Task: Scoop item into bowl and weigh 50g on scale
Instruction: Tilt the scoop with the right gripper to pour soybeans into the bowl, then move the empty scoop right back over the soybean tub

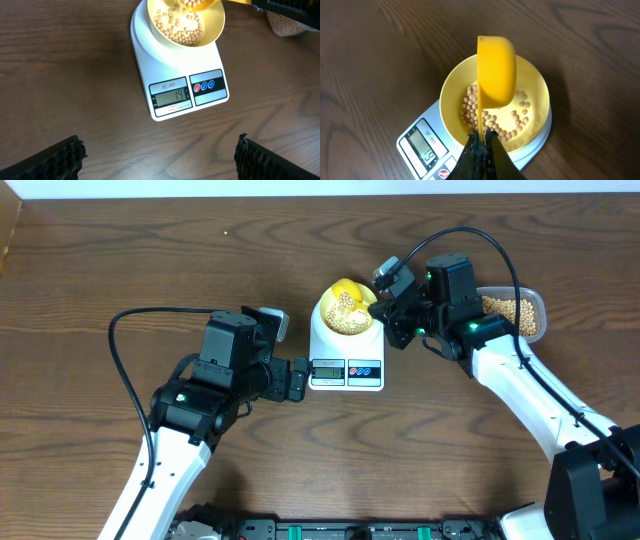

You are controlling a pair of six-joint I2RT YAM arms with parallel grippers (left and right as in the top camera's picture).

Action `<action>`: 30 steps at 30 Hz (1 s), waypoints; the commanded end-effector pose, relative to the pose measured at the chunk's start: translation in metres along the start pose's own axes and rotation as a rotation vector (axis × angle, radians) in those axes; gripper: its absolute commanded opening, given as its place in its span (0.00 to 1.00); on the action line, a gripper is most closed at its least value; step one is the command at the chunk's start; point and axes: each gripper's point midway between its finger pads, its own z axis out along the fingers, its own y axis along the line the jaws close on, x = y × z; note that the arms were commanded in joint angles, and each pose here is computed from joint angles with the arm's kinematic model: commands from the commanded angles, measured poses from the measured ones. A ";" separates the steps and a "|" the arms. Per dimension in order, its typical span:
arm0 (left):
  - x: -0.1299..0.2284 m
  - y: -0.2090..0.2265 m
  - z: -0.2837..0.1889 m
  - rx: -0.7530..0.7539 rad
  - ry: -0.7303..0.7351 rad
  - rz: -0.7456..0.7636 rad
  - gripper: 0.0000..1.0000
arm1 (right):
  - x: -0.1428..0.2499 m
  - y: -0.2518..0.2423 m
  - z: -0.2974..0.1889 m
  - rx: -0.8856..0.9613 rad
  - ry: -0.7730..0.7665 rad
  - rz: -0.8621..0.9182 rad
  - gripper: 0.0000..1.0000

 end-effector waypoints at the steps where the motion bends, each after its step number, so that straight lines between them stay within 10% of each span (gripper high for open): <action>1: 0.000 0.001 0.000 -0.006 -0.002 0.018 0.98 | -0.011 0.002 -0.006 0.006 -0.025 -0.057 0.01; 30: 0.000 0.001 0.000 -0.006 -0.002 0.018 0.98 | -0.006 -0.005 -0.006 0.052 0.005 -0.214 0.01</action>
